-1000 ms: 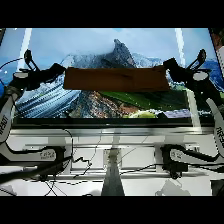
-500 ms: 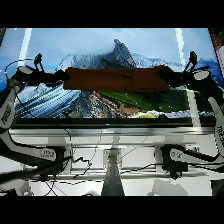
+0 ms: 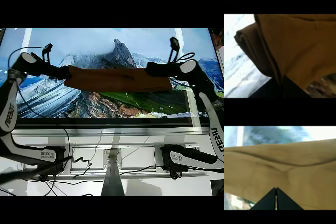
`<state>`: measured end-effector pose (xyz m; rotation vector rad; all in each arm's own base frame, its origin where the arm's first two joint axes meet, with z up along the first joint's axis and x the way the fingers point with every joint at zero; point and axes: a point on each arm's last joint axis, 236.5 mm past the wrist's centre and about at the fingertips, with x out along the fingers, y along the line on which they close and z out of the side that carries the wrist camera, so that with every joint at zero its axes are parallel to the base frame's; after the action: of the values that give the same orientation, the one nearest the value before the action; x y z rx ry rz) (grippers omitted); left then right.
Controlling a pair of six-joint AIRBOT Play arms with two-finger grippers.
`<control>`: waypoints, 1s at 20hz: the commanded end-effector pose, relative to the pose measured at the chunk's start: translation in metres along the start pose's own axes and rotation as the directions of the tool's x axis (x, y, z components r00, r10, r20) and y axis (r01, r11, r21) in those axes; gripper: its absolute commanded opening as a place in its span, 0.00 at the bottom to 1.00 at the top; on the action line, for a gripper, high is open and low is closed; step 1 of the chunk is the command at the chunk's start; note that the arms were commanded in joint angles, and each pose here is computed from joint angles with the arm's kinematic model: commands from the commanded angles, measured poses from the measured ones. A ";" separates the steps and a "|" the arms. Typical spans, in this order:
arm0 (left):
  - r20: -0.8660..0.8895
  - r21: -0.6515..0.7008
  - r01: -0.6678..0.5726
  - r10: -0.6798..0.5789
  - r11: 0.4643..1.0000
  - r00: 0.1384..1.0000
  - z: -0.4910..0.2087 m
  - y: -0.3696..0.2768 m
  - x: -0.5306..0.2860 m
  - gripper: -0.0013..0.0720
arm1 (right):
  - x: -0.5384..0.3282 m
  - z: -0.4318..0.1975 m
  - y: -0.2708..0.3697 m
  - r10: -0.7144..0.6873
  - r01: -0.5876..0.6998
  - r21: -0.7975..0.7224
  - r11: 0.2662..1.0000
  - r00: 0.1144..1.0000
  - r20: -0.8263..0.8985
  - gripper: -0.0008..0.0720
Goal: Fold the clothes and pants, and hang the long-sleeved shirts on hangers.
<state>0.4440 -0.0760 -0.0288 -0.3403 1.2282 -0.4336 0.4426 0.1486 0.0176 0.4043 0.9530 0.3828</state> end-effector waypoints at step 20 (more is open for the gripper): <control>0.287 0.276 0.132 -0.212 0.952 0.934 -0.005 -0.160 -0.185 0.04 | 0.113 -0.124 0.261 0.222 -0.308 -0.241 0.920 0.920 -0.324 0.03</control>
<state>0.3662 -0.1003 0.1844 -0.1858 0.8595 -0.5702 0.3590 0.4777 0.0016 0.2962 1.0509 0.8526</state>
